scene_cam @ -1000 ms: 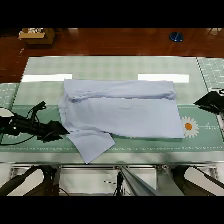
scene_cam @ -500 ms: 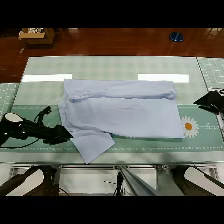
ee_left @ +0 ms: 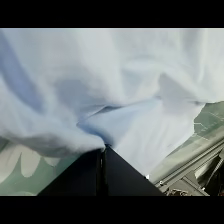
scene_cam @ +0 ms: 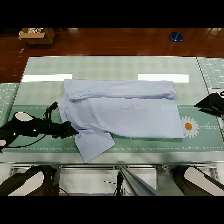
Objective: Fold the shirts.
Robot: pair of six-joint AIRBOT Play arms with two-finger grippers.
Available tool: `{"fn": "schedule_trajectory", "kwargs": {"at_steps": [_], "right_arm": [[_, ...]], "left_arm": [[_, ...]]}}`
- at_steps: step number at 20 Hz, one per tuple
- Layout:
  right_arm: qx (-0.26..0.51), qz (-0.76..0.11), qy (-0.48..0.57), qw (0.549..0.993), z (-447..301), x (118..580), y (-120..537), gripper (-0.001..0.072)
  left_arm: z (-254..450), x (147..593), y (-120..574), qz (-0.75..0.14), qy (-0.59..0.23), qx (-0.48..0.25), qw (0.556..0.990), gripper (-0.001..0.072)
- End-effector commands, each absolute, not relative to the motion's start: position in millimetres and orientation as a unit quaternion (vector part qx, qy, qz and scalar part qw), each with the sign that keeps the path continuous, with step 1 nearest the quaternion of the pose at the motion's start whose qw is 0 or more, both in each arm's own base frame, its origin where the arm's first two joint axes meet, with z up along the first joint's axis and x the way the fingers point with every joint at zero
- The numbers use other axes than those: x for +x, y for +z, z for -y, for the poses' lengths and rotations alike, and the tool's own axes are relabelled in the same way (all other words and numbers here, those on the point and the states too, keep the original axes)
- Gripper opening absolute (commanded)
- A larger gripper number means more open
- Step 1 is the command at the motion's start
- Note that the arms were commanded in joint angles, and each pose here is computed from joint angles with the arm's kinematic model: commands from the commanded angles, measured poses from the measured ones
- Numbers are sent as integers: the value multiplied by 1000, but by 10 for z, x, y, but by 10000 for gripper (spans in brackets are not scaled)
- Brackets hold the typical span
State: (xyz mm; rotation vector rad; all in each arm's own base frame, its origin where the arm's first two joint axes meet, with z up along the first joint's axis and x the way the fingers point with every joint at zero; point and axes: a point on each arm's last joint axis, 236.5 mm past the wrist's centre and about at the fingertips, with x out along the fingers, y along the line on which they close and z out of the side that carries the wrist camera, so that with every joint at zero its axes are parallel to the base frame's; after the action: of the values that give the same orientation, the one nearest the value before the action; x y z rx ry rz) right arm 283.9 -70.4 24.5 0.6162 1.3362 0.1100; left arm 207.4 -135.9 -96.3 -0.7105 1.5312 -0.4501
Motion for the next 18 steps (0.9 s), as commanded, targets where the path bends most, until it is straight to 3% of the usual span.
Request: {"fn": "schedule_trajectory", "kwargs": {"at_steps": [1,4,9,18], "right_arm": [[263,-657,-2,707,894,2528,74,480],[315,-674,-23,668,898,2230,-199,556],[358,-690,-32,628,711,1918,-647,556],[404,-656,-35,637,471,1976,-985,525]], "left_arm": [[1361,2016,-926,-678,-203,-320,629,17],[1334,1985,-886,-679,-213,-326,623,16],[1302,1981,-864,-678,-213,-334,620,17],[1302,1984,-865,-676,-217,-329,622,17]]}}
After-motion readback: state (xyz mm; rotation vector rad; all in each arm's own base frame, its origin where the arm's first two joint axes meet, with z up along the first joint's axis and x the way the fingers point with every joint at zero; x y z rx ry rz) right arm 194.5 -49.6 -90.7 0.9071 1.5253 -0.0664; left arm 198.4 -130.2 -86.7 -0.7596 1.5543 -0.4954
